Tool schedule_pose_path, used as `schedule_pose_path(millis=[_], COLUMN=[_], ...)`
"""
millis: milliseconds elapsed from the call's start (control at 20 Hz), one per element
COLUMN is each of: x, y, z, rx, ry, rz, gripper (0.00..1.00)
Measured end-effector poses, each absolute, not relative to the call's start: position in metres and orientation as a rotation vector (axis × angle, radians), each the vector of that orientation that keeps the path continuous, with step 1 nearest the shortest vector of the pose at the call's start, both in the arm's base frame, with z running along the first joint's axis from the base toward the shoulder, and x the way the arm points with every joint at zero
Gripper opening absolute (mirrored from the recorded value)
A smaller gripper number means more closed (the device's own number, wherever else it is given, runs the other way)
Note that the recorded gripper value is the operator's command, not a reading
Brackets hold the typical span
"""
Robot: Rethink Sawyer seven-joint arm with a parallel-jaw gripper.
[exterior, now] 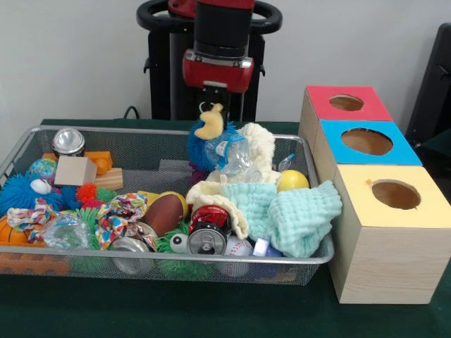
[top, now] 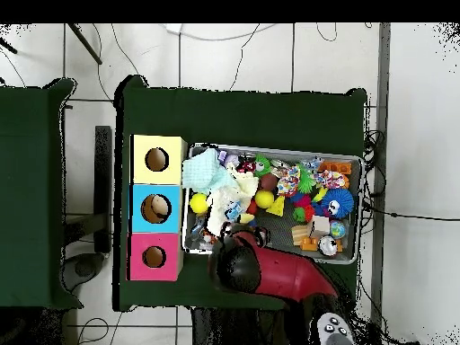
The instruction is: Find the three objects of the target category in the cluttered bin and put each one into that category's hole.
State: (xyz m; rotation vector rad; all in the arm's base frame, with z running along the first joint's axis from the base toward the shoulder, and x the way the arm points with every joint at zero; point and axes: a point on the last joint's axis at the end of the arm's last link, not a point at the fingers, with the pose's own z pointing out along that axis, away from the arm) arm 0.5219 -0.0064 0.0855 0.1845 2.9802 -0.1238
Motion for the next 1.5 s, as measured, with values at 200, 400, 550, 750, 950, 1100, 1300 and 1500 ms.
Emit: schedule_pose_path(millis=[200,400,550,750,950,1100,1300,1500], x=[0.533,0.544,0.555,0.574,0.587,0.596,0.613,0.626], y=[0.02,0.032,0.041,0.055,0.068,0.083,0.113,0.133], z=[0.099,0.103,0.104,0.111,0.122,0.132,0.146,0.158], rx=[0.113,0.068,-0.002,-0.245,-0.54,-0.809,-1.149,-1.339], ry=[3.006,3.028,3.041,3.032,2.996,2.945,2.824,2.724], rz=[-0.079,-0.01,0.064,0.186,0.248,0.279,0.308,0.323], gripper=[0.0,0.0,0.0,0.0,0.0,0.0,0.0,0.0])
